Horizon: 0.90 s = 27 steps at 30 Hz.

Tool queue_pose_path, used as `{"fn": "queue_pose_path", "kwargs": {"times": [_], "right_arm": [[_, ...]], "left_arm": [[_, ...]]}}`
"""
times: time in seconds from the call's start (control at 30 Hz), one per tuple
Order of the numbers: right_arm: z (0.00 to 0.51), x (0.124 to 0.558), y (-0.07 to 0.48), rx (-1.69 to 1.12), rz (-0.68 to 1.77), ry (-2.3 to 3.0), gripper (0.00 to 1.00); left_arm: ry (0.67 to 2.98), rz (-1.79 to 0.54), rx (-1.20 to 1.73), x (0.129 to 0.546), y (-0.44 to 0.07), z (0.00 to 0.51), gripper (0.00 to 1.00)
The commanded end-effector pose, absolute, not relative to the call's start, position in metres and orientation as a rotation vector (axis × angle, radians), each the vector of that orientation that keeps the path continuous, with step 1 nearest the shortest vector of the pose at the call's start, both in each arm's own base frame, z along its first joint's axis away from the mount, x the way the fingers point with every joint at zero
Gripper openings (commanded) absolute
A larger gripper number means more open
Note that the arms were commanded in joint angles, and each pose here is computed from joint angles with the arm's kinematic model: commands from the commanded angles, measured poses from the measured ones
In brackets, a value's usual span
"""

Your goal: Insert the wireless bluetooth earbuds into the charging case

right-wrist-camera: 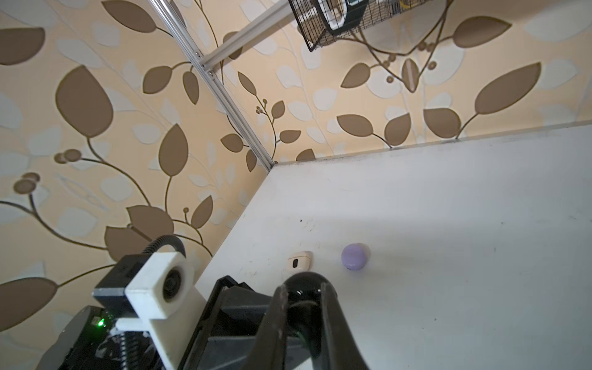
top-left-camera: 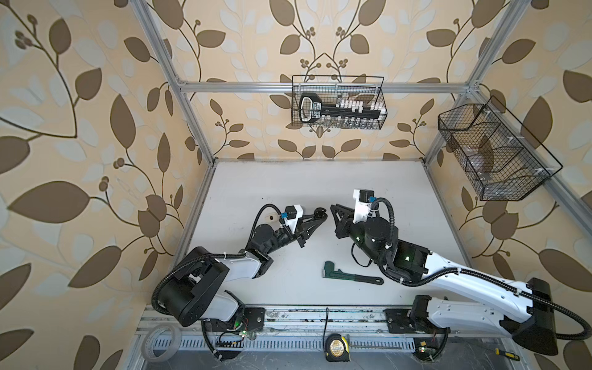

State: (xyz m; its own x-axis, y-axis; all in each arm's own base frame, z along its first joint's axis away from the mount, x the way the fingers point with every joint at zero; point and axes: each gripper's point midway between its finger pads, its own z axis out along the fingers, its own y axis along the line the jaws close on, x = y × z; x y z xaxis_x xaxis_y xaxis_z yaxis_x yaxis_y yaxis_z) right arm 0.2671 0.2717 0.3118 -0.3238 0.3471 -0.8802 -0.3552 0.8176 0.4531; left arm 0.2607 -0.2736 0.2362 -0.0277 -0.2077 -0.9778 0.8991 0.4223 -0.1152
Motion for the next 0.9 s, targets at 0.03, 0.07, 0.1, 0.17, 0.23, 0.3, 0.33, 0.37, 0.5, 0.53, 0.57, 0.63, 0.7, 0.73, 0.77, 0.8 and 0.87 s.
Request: {"fn": "queue_pose_path", "kwargs": {"times": [0.03, 0.07, 0.1, 0.17, 0.23, 0.3, 0.33, 0.37, 0.5, 0.53, 0.57, 0.63, 0.7, 0.73, 0.77, 0.8, 0.87], "right_arm": [[0.320, 0.270, 0.292, -0.018, 0.730, 1.705, 0.16], [0.319, 0.272, 0.296, -0.023, 0.725, 1.708, 0.16], [0.317, 0.273, 0.299, -0.028, 0.724, 1.713, 0.16], [0.313, 0.275, 0.304, -0.031, 0.722, 1.719, 0.16], [0.308, 0.277, 0.307, -0.034, 0.718, 1.727, 0.16], [0.303, 0.278, 0.309, -0.035, 0.713, 1.734, 0.16], [0.302, 0.279, 0.310, -0.036, 0.711, 1.736, 0.16], [0.300, 0.279, 0.311, -0.037, 0.707, 1.738, 0.16], [0.300, 0.281, 0.313, -0.047, 0.702, 1.732, 0.16], [0.300, 0.281, 0.314, -0.050, 0.699, 1.731, 0.16], [0.300, 0.281, 0.315, -0.053, 0.696, 1.728, 0.16], [0.301, 0.282, 0.315, -0.058, 0.687, 1.724, 0.16], [0.301, 0.284, 0.314, -0.057, 0.671, 1.719, 0.16], [0.301, 0.285, 0.315, -0.058, 0.666, 1.716, 0.16], [0.300, 0.286, 0.314, -0.059, 0.661, 1.717, 0.16], [0.298, 0.288, 0.315, -0.062, 0.656, 1.723, 0.16], [0.296, 0.289, 0.315, -0.060, 0.652, 1.728, 0.16]], "left_arm": [[1.163, -1.018, 0.686, 0.258, -0.270, 0.273, 0.00], [1.162, -1.018, 0.685, 0.258, -0.270, 0.273, 0.00], [1.161, -1.017, 0.683, 0.258, -0.270, 0.274, 0.00], [1.158, -1.017, 0.681, 0.257, -0.269, 0.275, 0.00], [1.155, -1.017, 0.678, 0.256, -0.268, 0.276, 0.00], [1.155, -1.018, 0.675, 0.256, -0.268, 0.277, 0.00], [1.155, -1.018, 0.674, 0.256, -0.267, 0.277, 0.00], [1.154, -1.020, 0.675, 0.255, -0.268, 0.277, 0.00], [1.151, -1.022, 0.676, 0.254, -0.267, 0.278, 0.00], [1.151, -1.022, 0.675, 0.255, -0.267, 0.278, 0.00], [1.151, -1.022, 0.675, 0.255, -0.267, 0.278, 0.00], [1.154, -1.022, 0.675, 0.255, -0.267, 0.277, 0.00], [1.152, -1.022, 0.675, 0.255, -0.267, 0.278, 0.00], [1.152, -1.022, 0.676, 0.254, -0.267, 0.278, 0.00], [1.149, -1.021, 0.675, 0.254, -0.267, 0.279, 0.00], [1.147, -1.022, 0.675, 0.254, -0.267, 0.279, 0.00], [1.148, -1.019, 0.672, 0.253, -0.266, 0.279, 0.00]]}}
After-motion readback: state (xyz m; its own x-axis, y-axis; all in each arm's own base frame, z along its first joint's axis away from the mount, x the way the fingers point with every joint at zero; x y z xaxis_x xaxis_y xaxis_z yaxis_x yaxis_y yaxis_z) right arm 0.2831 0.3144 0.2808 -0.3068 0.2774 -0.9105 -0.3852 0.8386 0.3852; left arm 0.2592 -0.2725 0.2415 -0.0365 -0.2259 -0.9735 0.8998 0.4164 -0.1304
